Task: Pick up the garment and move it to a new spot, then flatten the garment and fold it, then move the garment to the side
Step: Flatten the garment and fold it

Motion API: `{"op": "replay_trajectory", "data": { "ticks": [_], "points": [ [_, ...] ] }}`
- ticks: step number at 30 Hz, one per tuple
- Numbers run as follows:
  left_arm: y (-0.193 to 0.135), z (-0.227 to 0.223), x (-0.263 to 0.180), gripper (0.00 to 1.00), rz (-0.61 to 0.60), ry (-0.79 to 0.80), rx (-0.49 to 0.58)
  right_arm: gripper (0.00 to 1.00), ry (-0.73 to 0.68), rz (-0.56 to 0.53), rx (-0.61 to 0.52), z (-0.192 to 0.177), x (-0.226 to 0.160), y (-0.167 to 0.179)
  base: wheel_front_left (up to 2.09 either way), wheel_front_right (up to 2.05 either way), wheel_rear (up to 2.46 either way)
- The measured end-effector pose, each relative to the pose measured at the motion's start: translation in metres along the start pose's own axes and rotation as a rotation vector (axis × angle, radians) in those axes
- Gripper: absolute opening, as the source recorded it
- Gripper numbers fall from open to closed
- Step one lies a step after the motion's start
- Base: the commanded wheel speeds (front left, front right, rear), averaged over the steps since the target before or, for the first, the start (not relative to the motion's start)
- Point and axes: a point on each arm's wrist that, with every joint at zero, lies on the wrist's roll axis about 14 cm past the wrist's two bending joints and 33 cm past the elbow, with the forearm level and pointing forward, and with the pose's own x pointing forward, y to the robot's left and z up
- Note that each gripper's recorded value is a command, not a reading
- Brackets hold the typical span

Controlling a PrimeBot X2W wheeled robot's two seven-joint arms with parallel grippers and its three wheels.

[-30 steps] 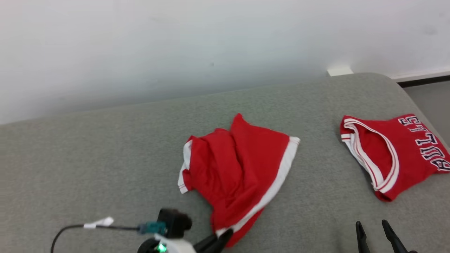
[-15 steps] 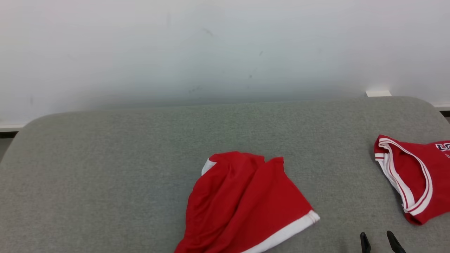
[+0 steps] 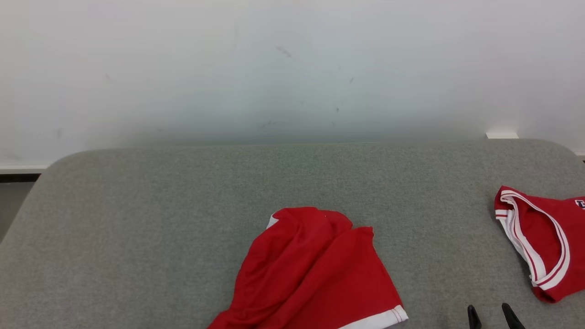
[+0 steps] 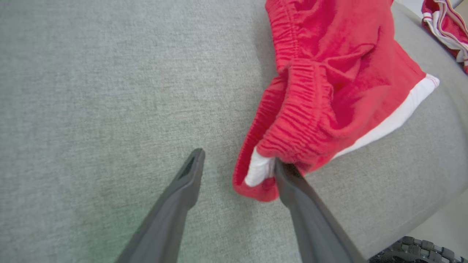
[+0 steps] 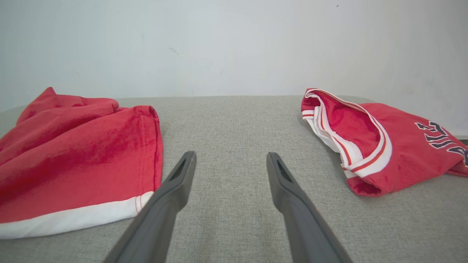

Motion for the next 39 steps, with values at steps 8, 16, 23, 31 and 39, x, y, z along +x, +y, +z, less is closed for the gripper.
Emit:
{"op": "replay_trajectory", "data": {
  "ticks": [8, 16, 23, 31, 39],
  "points": [
    [-0.016, 0.021, -0.010, 1.00, 0.007, -0.129, -0.110, 1.00, -0.038, -0.023, -0.013, 0.012, 0.000, -0.009, 0.00, 0.00, 0.00],
    [-0.030, 0.070, -0.026, 1.00, 0.027, -0.351, -0.185, 1.00, -0.068, -0.025, -0.032, 0.022, 0.003, -0.011, 0.00, 0.00, 0.00],
    [-0.021, 0.093, -0.033, 1.00, 0.118, -0.460, -0.126, 1.00, -0.083, -0.020, -0.039, 0.027, 0.004, -0.010, 0.00, 0.00, 0.00],
    [-0.010, 0.112, -0.044, 1.00, 0.271, -0.579, -0.046, 1.00, -0.105, 0.012, -0.053, 0.034, 0.005, 0.000, 0.00, 0.00, 0.00],
    [-0.013, 0.100, -0.043, 1.00, 0.279, -0.560, -0.017, 1.00, -0.092, 0.064, -0.040, 0.029, 0.007, 0.018, 0.00, 0.00, 0.00]
  ]
}}
